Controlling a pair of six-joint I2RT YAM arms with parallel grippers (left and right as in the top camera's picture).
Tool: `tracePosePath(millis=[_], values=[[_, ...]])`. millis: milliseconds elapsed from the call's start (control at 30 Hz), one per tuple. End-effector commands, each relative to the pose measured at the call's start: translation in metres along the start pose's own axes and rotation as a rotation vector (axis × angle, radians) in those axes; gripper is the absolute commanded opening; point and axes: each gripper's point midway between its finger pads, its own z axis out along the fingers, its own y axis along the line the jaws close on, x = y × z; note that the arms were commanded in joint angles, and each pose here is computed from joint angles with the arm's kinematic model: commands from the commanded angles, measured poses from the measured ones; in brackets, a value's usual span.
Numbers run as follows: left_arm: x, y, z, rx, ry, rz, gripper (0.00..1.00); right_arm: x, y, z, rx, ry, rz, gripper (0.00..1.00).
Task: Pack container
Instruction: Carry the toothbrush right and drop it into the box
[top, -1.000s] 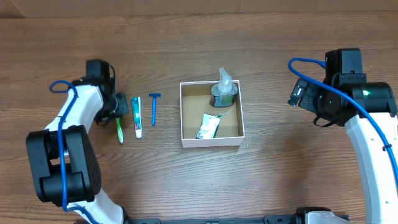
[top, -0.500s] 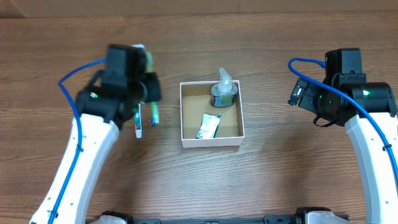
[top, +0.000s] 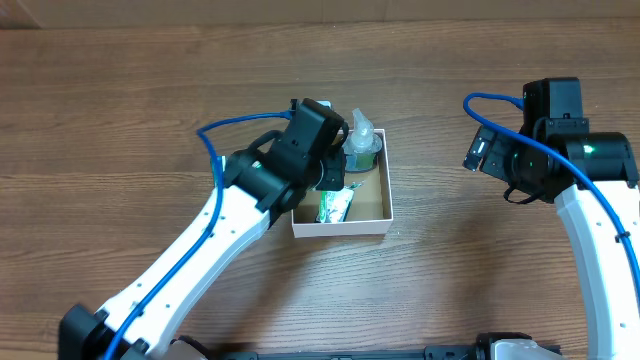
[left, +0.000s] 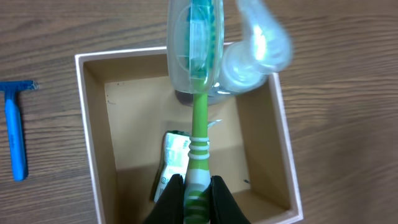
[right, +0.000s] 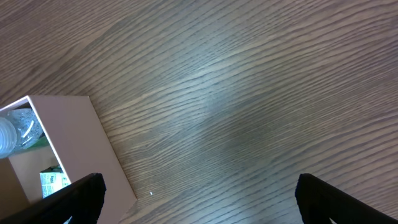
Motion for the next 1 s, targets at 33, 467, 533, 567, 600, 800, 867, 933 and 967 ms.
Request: tracePosePath(millis=[33,467,533,567,600,800,867,933,967], values=[[-0.004,0.012,0.025,-0.090,-0.002,-0.035,0.08,-0.007,0.001,-0.006,-0.004,-0.028,0.002,1.00],[0.010,0.030,0.067,-0.202,0.055,-0.031,0.11,-0.007,0.001,-0.006,-0.004,-0.028,0.002,1.00],[0.013,0.030,0.067,-0.200,0.068,-0.029,0.14,-0.007,0.001,-0.006,-0.004,-0.028,0.002,1.00],[0.016,0.029,0.067,-0.193,0.082,-0.030,0.18,-0.007,0.001,-0.006,-0.004,-0.028,0.002,1.00],[0.019,0.028,0.066,-0.185,0.099,-0.030,0.24,-0.007,0.001,-0.006,-0.004,-0.028,0.002,1.00],[0.018,0.036,0.051,-0.190,0.106,-0.034,0.61,-0.007,0.001,-0.006,-0.004,-0.028,0.002,1.00],[0.009,0.040,0.035,-0.185,0.081,-0.039,0.62,-0.007,0.001,-0.006,-0.004,-0.028,0.002,1.00],[0.001,0.048,0.017,-0.184,0.055,-0.046,0.63,-0.007,0.001,-0.006,-0.004,-0.028,0.002,1.00],[-0.003,0.054,0.005,-0.186,0.040,-0.053,0.64,-0.007,0.001,-0.006,-0.004,-0.028,0.002,1.00]])
